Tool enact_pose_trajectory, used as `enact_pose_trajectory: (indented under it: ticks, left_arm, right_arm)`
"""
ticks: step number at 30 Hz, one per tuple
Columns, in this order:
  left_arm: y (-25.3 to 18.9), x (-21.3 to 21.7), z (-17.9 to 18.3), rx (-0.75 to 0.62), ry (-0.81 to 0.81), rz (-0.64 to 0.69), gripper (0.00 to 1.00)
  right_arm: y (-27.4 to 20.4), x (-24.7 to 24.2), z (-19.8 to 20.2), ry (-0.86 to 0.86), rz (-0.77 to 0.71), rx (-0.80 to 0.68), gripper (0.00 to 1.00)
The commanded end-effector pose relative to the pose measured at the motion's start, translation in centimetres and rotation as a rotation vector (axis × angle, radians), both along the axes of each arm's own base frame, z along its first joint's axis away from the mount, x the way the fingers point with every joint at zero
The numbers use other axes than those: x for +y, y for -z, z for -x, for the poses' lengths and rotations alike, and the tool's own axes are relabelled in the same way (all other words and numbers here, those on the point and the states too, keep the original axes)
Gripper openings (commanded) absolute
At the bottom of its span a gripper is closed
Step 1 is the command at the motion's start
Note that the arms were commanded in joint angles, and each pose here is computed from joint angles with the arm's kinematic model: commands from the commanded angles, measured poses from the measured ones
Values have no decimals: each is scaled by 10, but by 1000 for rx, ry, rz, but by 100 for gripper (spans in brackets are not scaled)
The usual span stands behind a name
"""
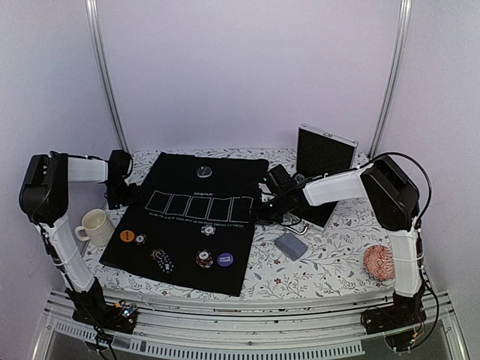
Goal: Distribute texas hold em gaming equipment
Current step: Adjust the poker table mat at the center of the board.
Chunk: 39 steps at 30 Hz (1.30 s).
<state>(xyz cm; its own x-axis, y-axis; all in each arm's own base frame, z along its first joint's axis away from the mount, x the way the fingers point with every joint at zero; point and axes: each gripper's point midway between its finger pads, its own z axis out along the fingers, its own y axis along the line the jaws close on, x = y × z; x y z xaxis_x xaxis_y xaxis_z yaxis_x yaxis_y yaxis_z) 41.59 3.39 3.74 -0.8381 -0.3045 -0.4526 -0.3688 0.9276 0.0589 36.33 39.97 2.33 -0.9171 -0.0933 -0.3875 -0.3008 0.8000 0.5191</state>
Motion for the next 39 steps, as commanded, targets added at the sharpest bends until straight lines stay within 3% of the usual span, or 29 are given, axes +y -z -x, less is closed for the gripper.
enact_pose_trajectory:
  ticks: [1,10,15,20,23,26,28,30,33,35,39]
  left_arm:
    - [13,-17,3,9,14,74,77]
    - [37,-57,66,62,37,149,64]
    - [49,-84,103,96,50,201,63]
    - [35,-88,109,65,49,175,69]
    - [-3,-72,93,-16,25,78,77]
    - [-49,-70,80,-124,45,12,79]
    - [-76,-88,76,-186,133,-13,80]
    - [-85,-135,86,-193,324,16,81]
    - [-68,-211,129,-76,598,165,98]
    - [-51,-241,162,35,717,202,98]
    - [-22,-262,210,198,850,228,98]
  right_arm:
    - [13,-26,-2,-4,116,4,3]
    - [-3,-55,-23,-45,223,-72,3]
    - [-7,-70,-34,-39,267,-94,4]
    - [-22,-65,-34,-74,242,-95,25]
    - [-37,-62,-33,-91,220,-119,32]
    - [-56,-62,-31,-102,206,-151,39]
    - [-66,-63,-30,-104,197,-168,42]
    - [-74,-63,-28,-108,190,-176,44]
    - [-82,-63,-24,-118,182,-180,47]
    - [-93,-54,-17,-150,174,-198,49]
    - [-119,-26,5,-273,182,-304,54]
